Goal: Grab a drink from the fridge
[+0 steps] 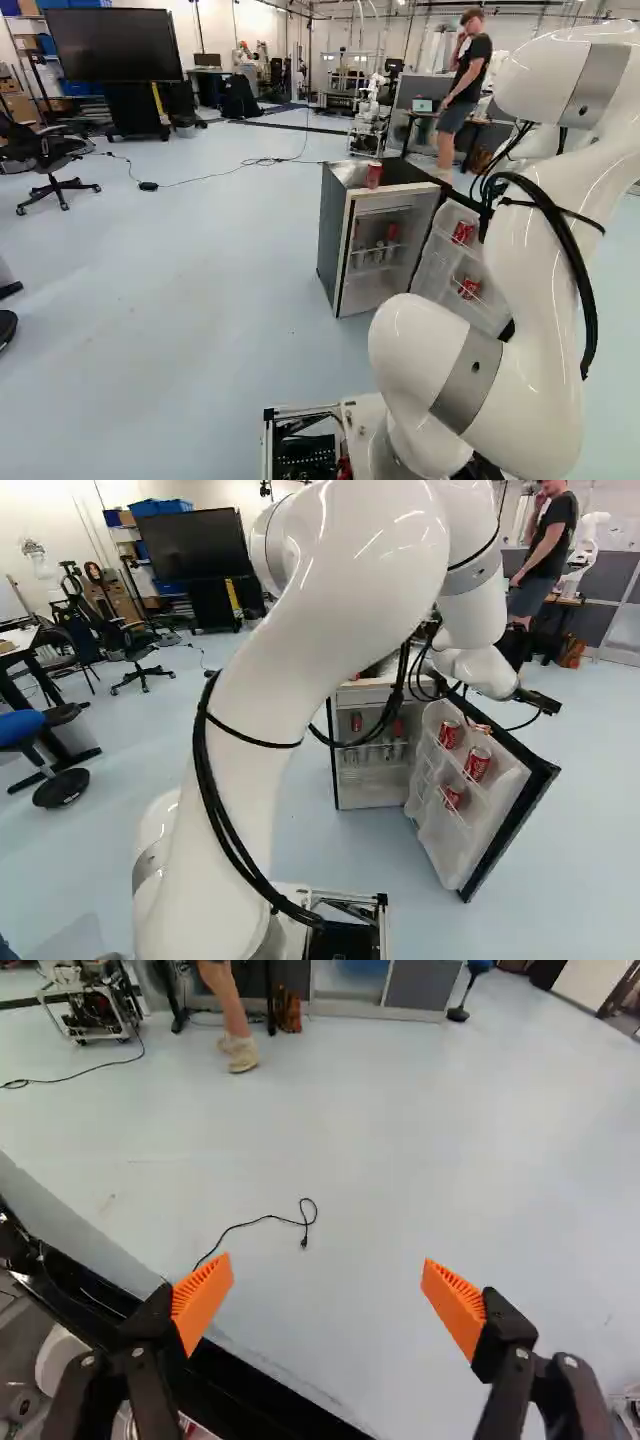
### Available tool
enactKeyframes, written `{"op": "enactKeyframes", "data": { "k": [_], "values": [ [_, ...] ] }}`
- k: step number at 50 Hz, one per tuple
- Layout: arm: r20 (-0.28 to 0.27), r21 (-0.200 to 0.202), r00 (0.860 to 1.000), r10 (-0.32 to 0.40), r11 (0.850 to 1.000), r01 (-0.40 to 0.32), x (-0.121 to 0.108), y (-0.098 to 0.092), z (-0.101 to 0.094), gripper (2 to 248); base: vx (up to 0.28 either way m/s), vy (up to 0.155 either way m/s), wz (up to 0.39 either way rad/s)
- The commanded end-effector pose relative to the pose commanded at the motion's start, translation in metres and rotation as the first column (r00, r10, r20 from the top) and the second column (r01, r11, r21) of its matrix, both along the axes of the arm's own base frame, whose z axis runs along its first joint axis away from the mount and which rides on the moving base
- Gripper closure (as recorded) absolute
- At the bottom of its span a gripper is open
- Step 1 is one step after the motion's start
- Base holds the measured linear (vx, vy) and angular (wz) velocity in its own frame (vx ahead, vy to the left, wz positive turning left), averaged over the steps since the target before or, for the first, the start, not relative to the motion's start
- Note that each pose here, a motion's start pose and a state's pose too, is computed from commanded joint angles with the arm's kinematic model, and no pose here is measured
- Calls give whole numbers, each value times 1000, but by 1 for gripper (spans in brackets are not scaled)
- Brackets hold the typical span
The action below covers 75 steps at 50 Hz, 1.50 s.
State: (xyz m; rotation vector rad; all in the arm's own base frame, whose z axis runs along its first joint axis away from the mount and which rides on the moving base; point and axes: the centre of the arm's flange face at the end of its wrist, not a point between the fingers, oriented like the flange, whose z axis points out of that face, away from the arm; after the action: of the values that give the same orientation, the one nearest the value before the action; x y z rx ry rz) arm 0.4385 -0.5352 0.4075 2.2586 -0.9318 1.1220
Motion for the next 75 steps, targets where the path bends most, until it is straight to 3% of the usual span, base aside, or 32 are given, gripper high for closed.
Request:
{"op": "enactKeyframes", "data": {
  "k": [27, 53, 60, 75],
  "values": [
    [-113, 152, 994, -5, 988, 22, 6, -31, 7, 3, 0, 0, 0],
    [-234, 314, 972, 15, 947, 61, 13, -60, -12, 3, 0, 0, 0],
    [-242, 326, 970, 14, 943, 68, 16, -70, -15, 3, 0, 0, 0],
    [-229, 310, 974, -4, 948, 77, 20, -95, -19, 3, 0, 0, 0]
  ]
}}
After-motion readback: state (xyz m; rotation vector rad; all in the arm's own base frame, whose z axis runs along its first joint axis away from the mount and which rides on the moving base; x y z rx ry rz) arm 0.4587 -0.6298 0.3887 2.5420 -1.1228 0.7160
